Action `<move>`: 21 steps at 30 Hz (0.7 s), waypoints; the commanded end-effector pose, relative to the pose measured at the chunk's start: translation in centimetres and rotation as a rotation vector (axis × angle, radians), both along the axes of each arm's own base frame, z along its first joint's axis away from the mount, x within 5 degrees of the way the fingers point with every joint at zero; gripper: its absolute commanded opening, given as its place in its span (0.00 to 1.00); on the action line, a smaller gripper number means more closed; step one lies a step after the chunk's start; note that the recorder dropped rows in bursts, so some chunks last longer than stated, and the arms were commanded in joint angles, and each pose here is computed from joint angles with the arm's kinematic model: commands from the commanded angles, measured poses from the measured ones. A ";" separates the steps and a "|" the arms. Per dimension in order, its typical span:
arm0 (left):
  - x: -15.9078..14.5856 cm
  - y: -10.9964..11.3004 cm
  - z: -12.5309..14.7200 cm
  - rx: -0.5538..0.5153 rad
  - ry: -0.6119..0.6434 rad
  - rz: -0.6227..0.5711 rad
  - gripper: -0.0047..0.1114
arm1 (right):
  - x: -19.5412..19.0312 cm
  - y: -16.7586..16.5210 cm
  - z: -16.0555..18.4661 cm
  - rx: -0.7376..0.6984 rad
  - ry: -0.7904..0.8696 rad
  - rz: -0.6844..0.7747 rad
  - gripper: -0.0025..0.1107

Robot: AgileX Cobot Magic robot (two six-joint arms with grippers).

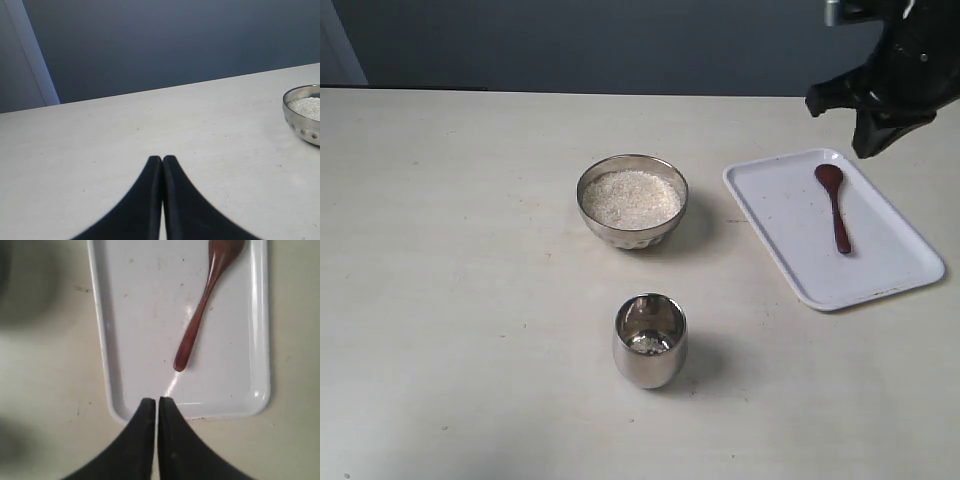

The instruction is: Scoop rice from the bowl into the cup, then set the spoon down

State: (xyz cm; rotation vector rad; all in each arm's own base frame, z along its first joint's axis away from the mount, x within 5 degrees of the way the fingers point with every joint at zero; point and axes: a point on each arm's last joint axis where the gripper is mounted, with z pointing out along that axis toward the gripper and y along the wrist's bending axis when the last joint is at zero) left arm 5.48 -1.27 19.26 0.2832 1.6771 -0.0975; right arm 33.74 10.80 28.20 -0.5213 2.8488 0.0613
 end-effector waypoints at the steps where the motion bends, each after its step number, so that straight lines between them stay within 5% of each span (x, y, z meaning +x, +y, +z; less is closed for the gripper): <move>1: 0.0 0.0 0.2 -0.010 -0.012 -0.002 0.04 | -4.9 -1.4 2.7 0.124 -0.268 -0.032 0.01; 10: 0.0 0.0 0.2 -0.010 -0.012 -0.002 0.04 | -13.3 -4.1 2.5 0.347 -0.738 -0.102 0.01; 21: 0.0 0.0 0.2 -0.010 -0.012 -0.002 0.04 | -15.4 -4.6 0.9 0.327 -0.669 -0.098 0.01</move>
